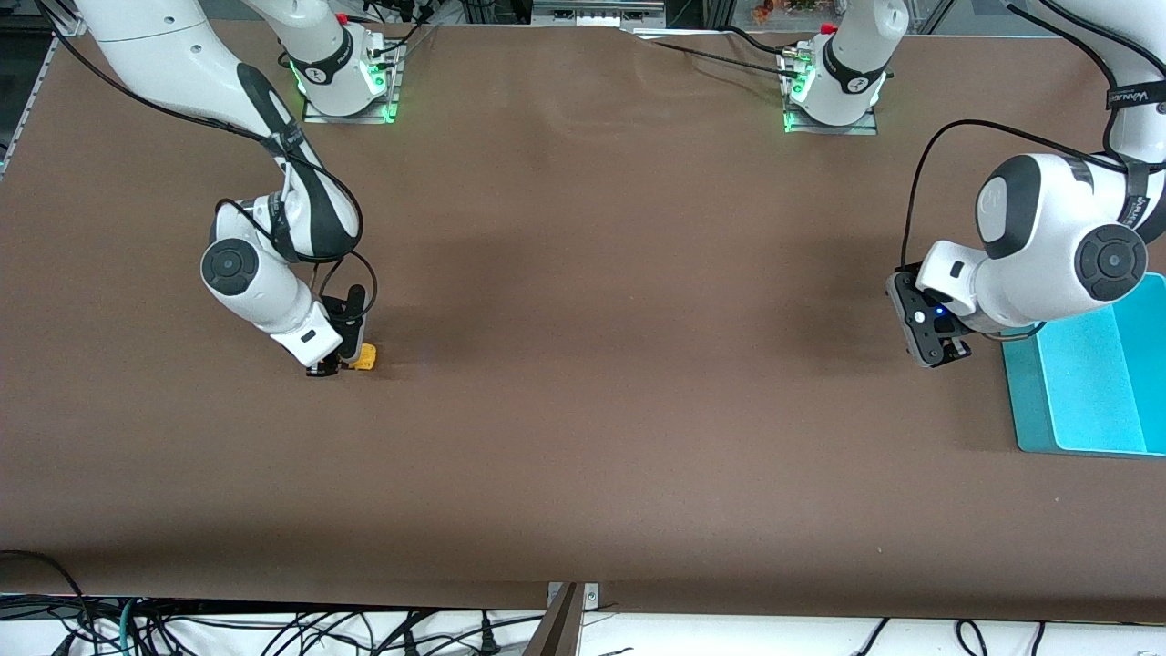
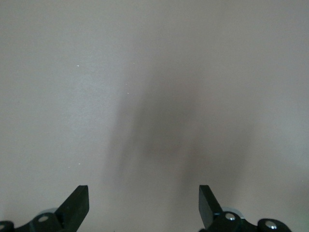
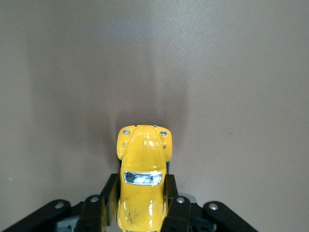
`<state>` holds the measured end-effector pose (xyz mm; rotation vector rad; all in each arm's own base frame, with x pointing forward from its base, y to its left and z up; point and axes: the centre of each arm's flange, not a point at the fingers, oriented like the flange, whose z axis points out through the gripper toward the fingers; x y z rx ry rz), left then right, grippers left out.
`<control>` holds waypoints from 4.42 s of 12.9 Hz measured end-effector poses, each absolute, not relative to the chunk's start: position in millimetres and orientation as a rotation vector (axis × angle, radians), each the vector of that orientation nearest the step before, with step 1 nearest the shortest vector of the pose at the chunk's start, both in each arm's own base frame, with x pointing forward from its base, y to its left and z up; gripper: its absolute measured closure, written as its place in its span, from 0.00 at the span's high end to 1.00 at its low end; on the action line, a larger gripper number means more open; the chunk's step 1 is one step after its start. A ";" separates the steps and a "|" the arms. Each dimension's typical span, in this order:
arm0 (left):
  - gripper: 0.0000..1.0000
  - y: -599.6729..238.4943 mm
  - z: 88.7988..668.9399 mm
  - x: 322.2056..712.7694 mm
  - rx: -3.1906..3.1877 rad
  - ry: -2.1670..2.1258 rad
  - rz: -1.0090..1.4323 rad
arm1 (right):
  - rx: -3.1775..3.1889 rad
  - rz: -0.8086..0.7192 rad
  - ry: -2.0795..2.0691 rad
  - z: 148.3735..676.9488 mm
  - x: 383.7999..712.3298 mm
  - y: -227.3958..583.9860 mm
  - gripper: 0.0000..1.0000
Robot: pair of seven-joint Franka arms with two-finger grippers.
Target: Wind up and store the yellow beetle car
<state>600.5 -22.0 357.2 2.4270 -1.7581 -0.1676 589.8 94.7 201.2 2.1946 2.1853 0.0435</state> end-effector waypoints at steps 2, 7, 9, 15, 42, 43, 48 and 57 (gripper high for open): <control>1.00 -24.0 358.3 600.0 2.423 -1.765 -0.165 | 2.194 0.042 2.187 201.1 589.9 88.7 0.43; 1.00 -25.5 354.3 597.8 2.392 -1.805 -0.161 | 2.208 0.033 2.179 201.0 591.0 66.4 0.43; 1.00 -25.5 354.2 598.2 2.390 -1.814 -0.155 | 2.211 0.029 2.178 201.0 591.6 54.4 0.43; 1.00 -26.0 351.6 597.7 2.389 -1.821 -0.148 | 2.189 0.020 2.204 200.1 591.6 14.4 0.43; 1.00 -26.2 346.1 592.7 2.390 -1.822 -0.146 | 2.125 0.081 2.332 169.8 580.7 -108.5 1.00; 1.00 -26.2 346.1 592.7 2.391 -1.822 -0.146 | 2.126 0.080 2.336 169.7 580.7 -107.4 1.00; 1.00 -26.2 345.7 592.4 2.390 -1.822 -0.147 | 2.129 0.079 2.336 170.6 581.6 -108.2 1.00; 1.00 -17.9 303.2 575.4 2.308 -1.977 -0.083 | 2.127 0.081 2.355 186.3 597.2 -102.7 1.00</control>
